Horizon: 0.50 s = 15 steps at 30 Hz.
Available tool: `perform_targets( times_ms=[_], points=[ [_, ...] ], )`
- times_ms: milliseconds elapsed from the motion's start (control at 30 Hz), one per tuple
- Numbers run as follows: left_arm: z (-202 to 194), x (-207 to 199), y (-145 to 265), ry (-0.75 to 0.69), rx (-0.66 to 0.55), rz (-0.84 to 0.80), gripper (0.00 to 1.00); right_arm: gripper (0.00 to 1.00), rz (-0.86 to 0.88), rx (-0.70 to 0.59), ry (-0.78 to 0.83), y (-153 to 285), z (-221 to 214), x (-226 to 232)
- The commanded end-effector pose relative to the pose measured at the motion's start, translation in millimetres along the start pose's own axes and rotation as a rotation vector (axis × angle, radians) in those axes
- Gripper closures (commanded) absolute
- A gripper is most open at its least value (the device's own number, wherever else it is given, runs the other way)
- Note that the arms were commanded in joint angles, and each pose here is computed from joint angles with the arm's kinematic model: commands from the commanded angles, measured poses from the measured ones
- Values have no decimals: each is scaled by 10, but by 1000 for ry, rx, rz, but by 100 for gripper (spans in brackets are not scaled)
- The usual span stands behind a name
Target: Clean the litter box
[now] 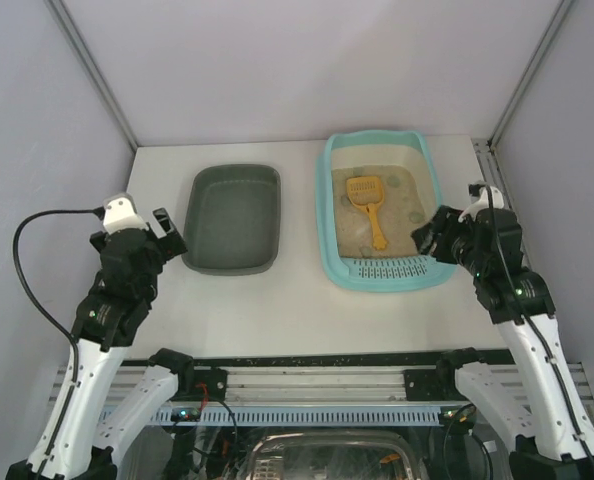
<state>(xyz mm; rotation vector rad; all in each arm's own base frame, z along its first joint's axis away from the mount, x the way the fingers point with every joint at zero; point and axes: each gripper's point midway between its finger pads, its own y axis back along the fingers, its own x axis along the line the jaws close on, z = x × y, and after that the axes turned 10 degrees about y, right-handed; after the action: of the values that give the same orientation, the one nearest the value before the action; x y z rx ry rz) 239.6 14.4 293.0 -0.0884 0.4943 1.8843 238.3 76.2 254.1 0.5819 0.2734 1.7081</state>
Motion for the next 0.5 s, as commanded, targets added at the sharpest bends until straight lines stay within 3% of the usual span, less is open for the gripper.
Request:
perform_targets(
  times_ms=[0, 33, 67, 100, 200, 267, 400, 467],
  points=[
    [-95, -52, -68, 65, -23, -31, 0, 3, 268, -14, -54, -74, 254, 372],
    [-133, -122, -70, 70, -9, -71, 0, 19, 278, -15, -48, -110, 271, 399],
    [-175, -202, -73, 77, 9, -112, 0, 14, 229, -17, -53, -161, 283, 353],
    [-180, -230, -86, 82, 12, -121, 0, 2, 174, -9, -50, -203, 274, 289],
    [-171, -275, -147, 96, 26, -105, 0, 0, -1, 234, -77, -465, -17, -44],
    [-205, -409, -203, 87, 65, -139, 0, 0, -8, 345, -90, -594, -112, -90],
    [-293, -475, -373, 58, 113, -109, 0, 1, 5, 190, 68, -885, 289, 243],
    [-353, -455, -412, 34, 134, -95, 0, 24, 14, 232, 98, -1138, 300, 287]
  ],
)
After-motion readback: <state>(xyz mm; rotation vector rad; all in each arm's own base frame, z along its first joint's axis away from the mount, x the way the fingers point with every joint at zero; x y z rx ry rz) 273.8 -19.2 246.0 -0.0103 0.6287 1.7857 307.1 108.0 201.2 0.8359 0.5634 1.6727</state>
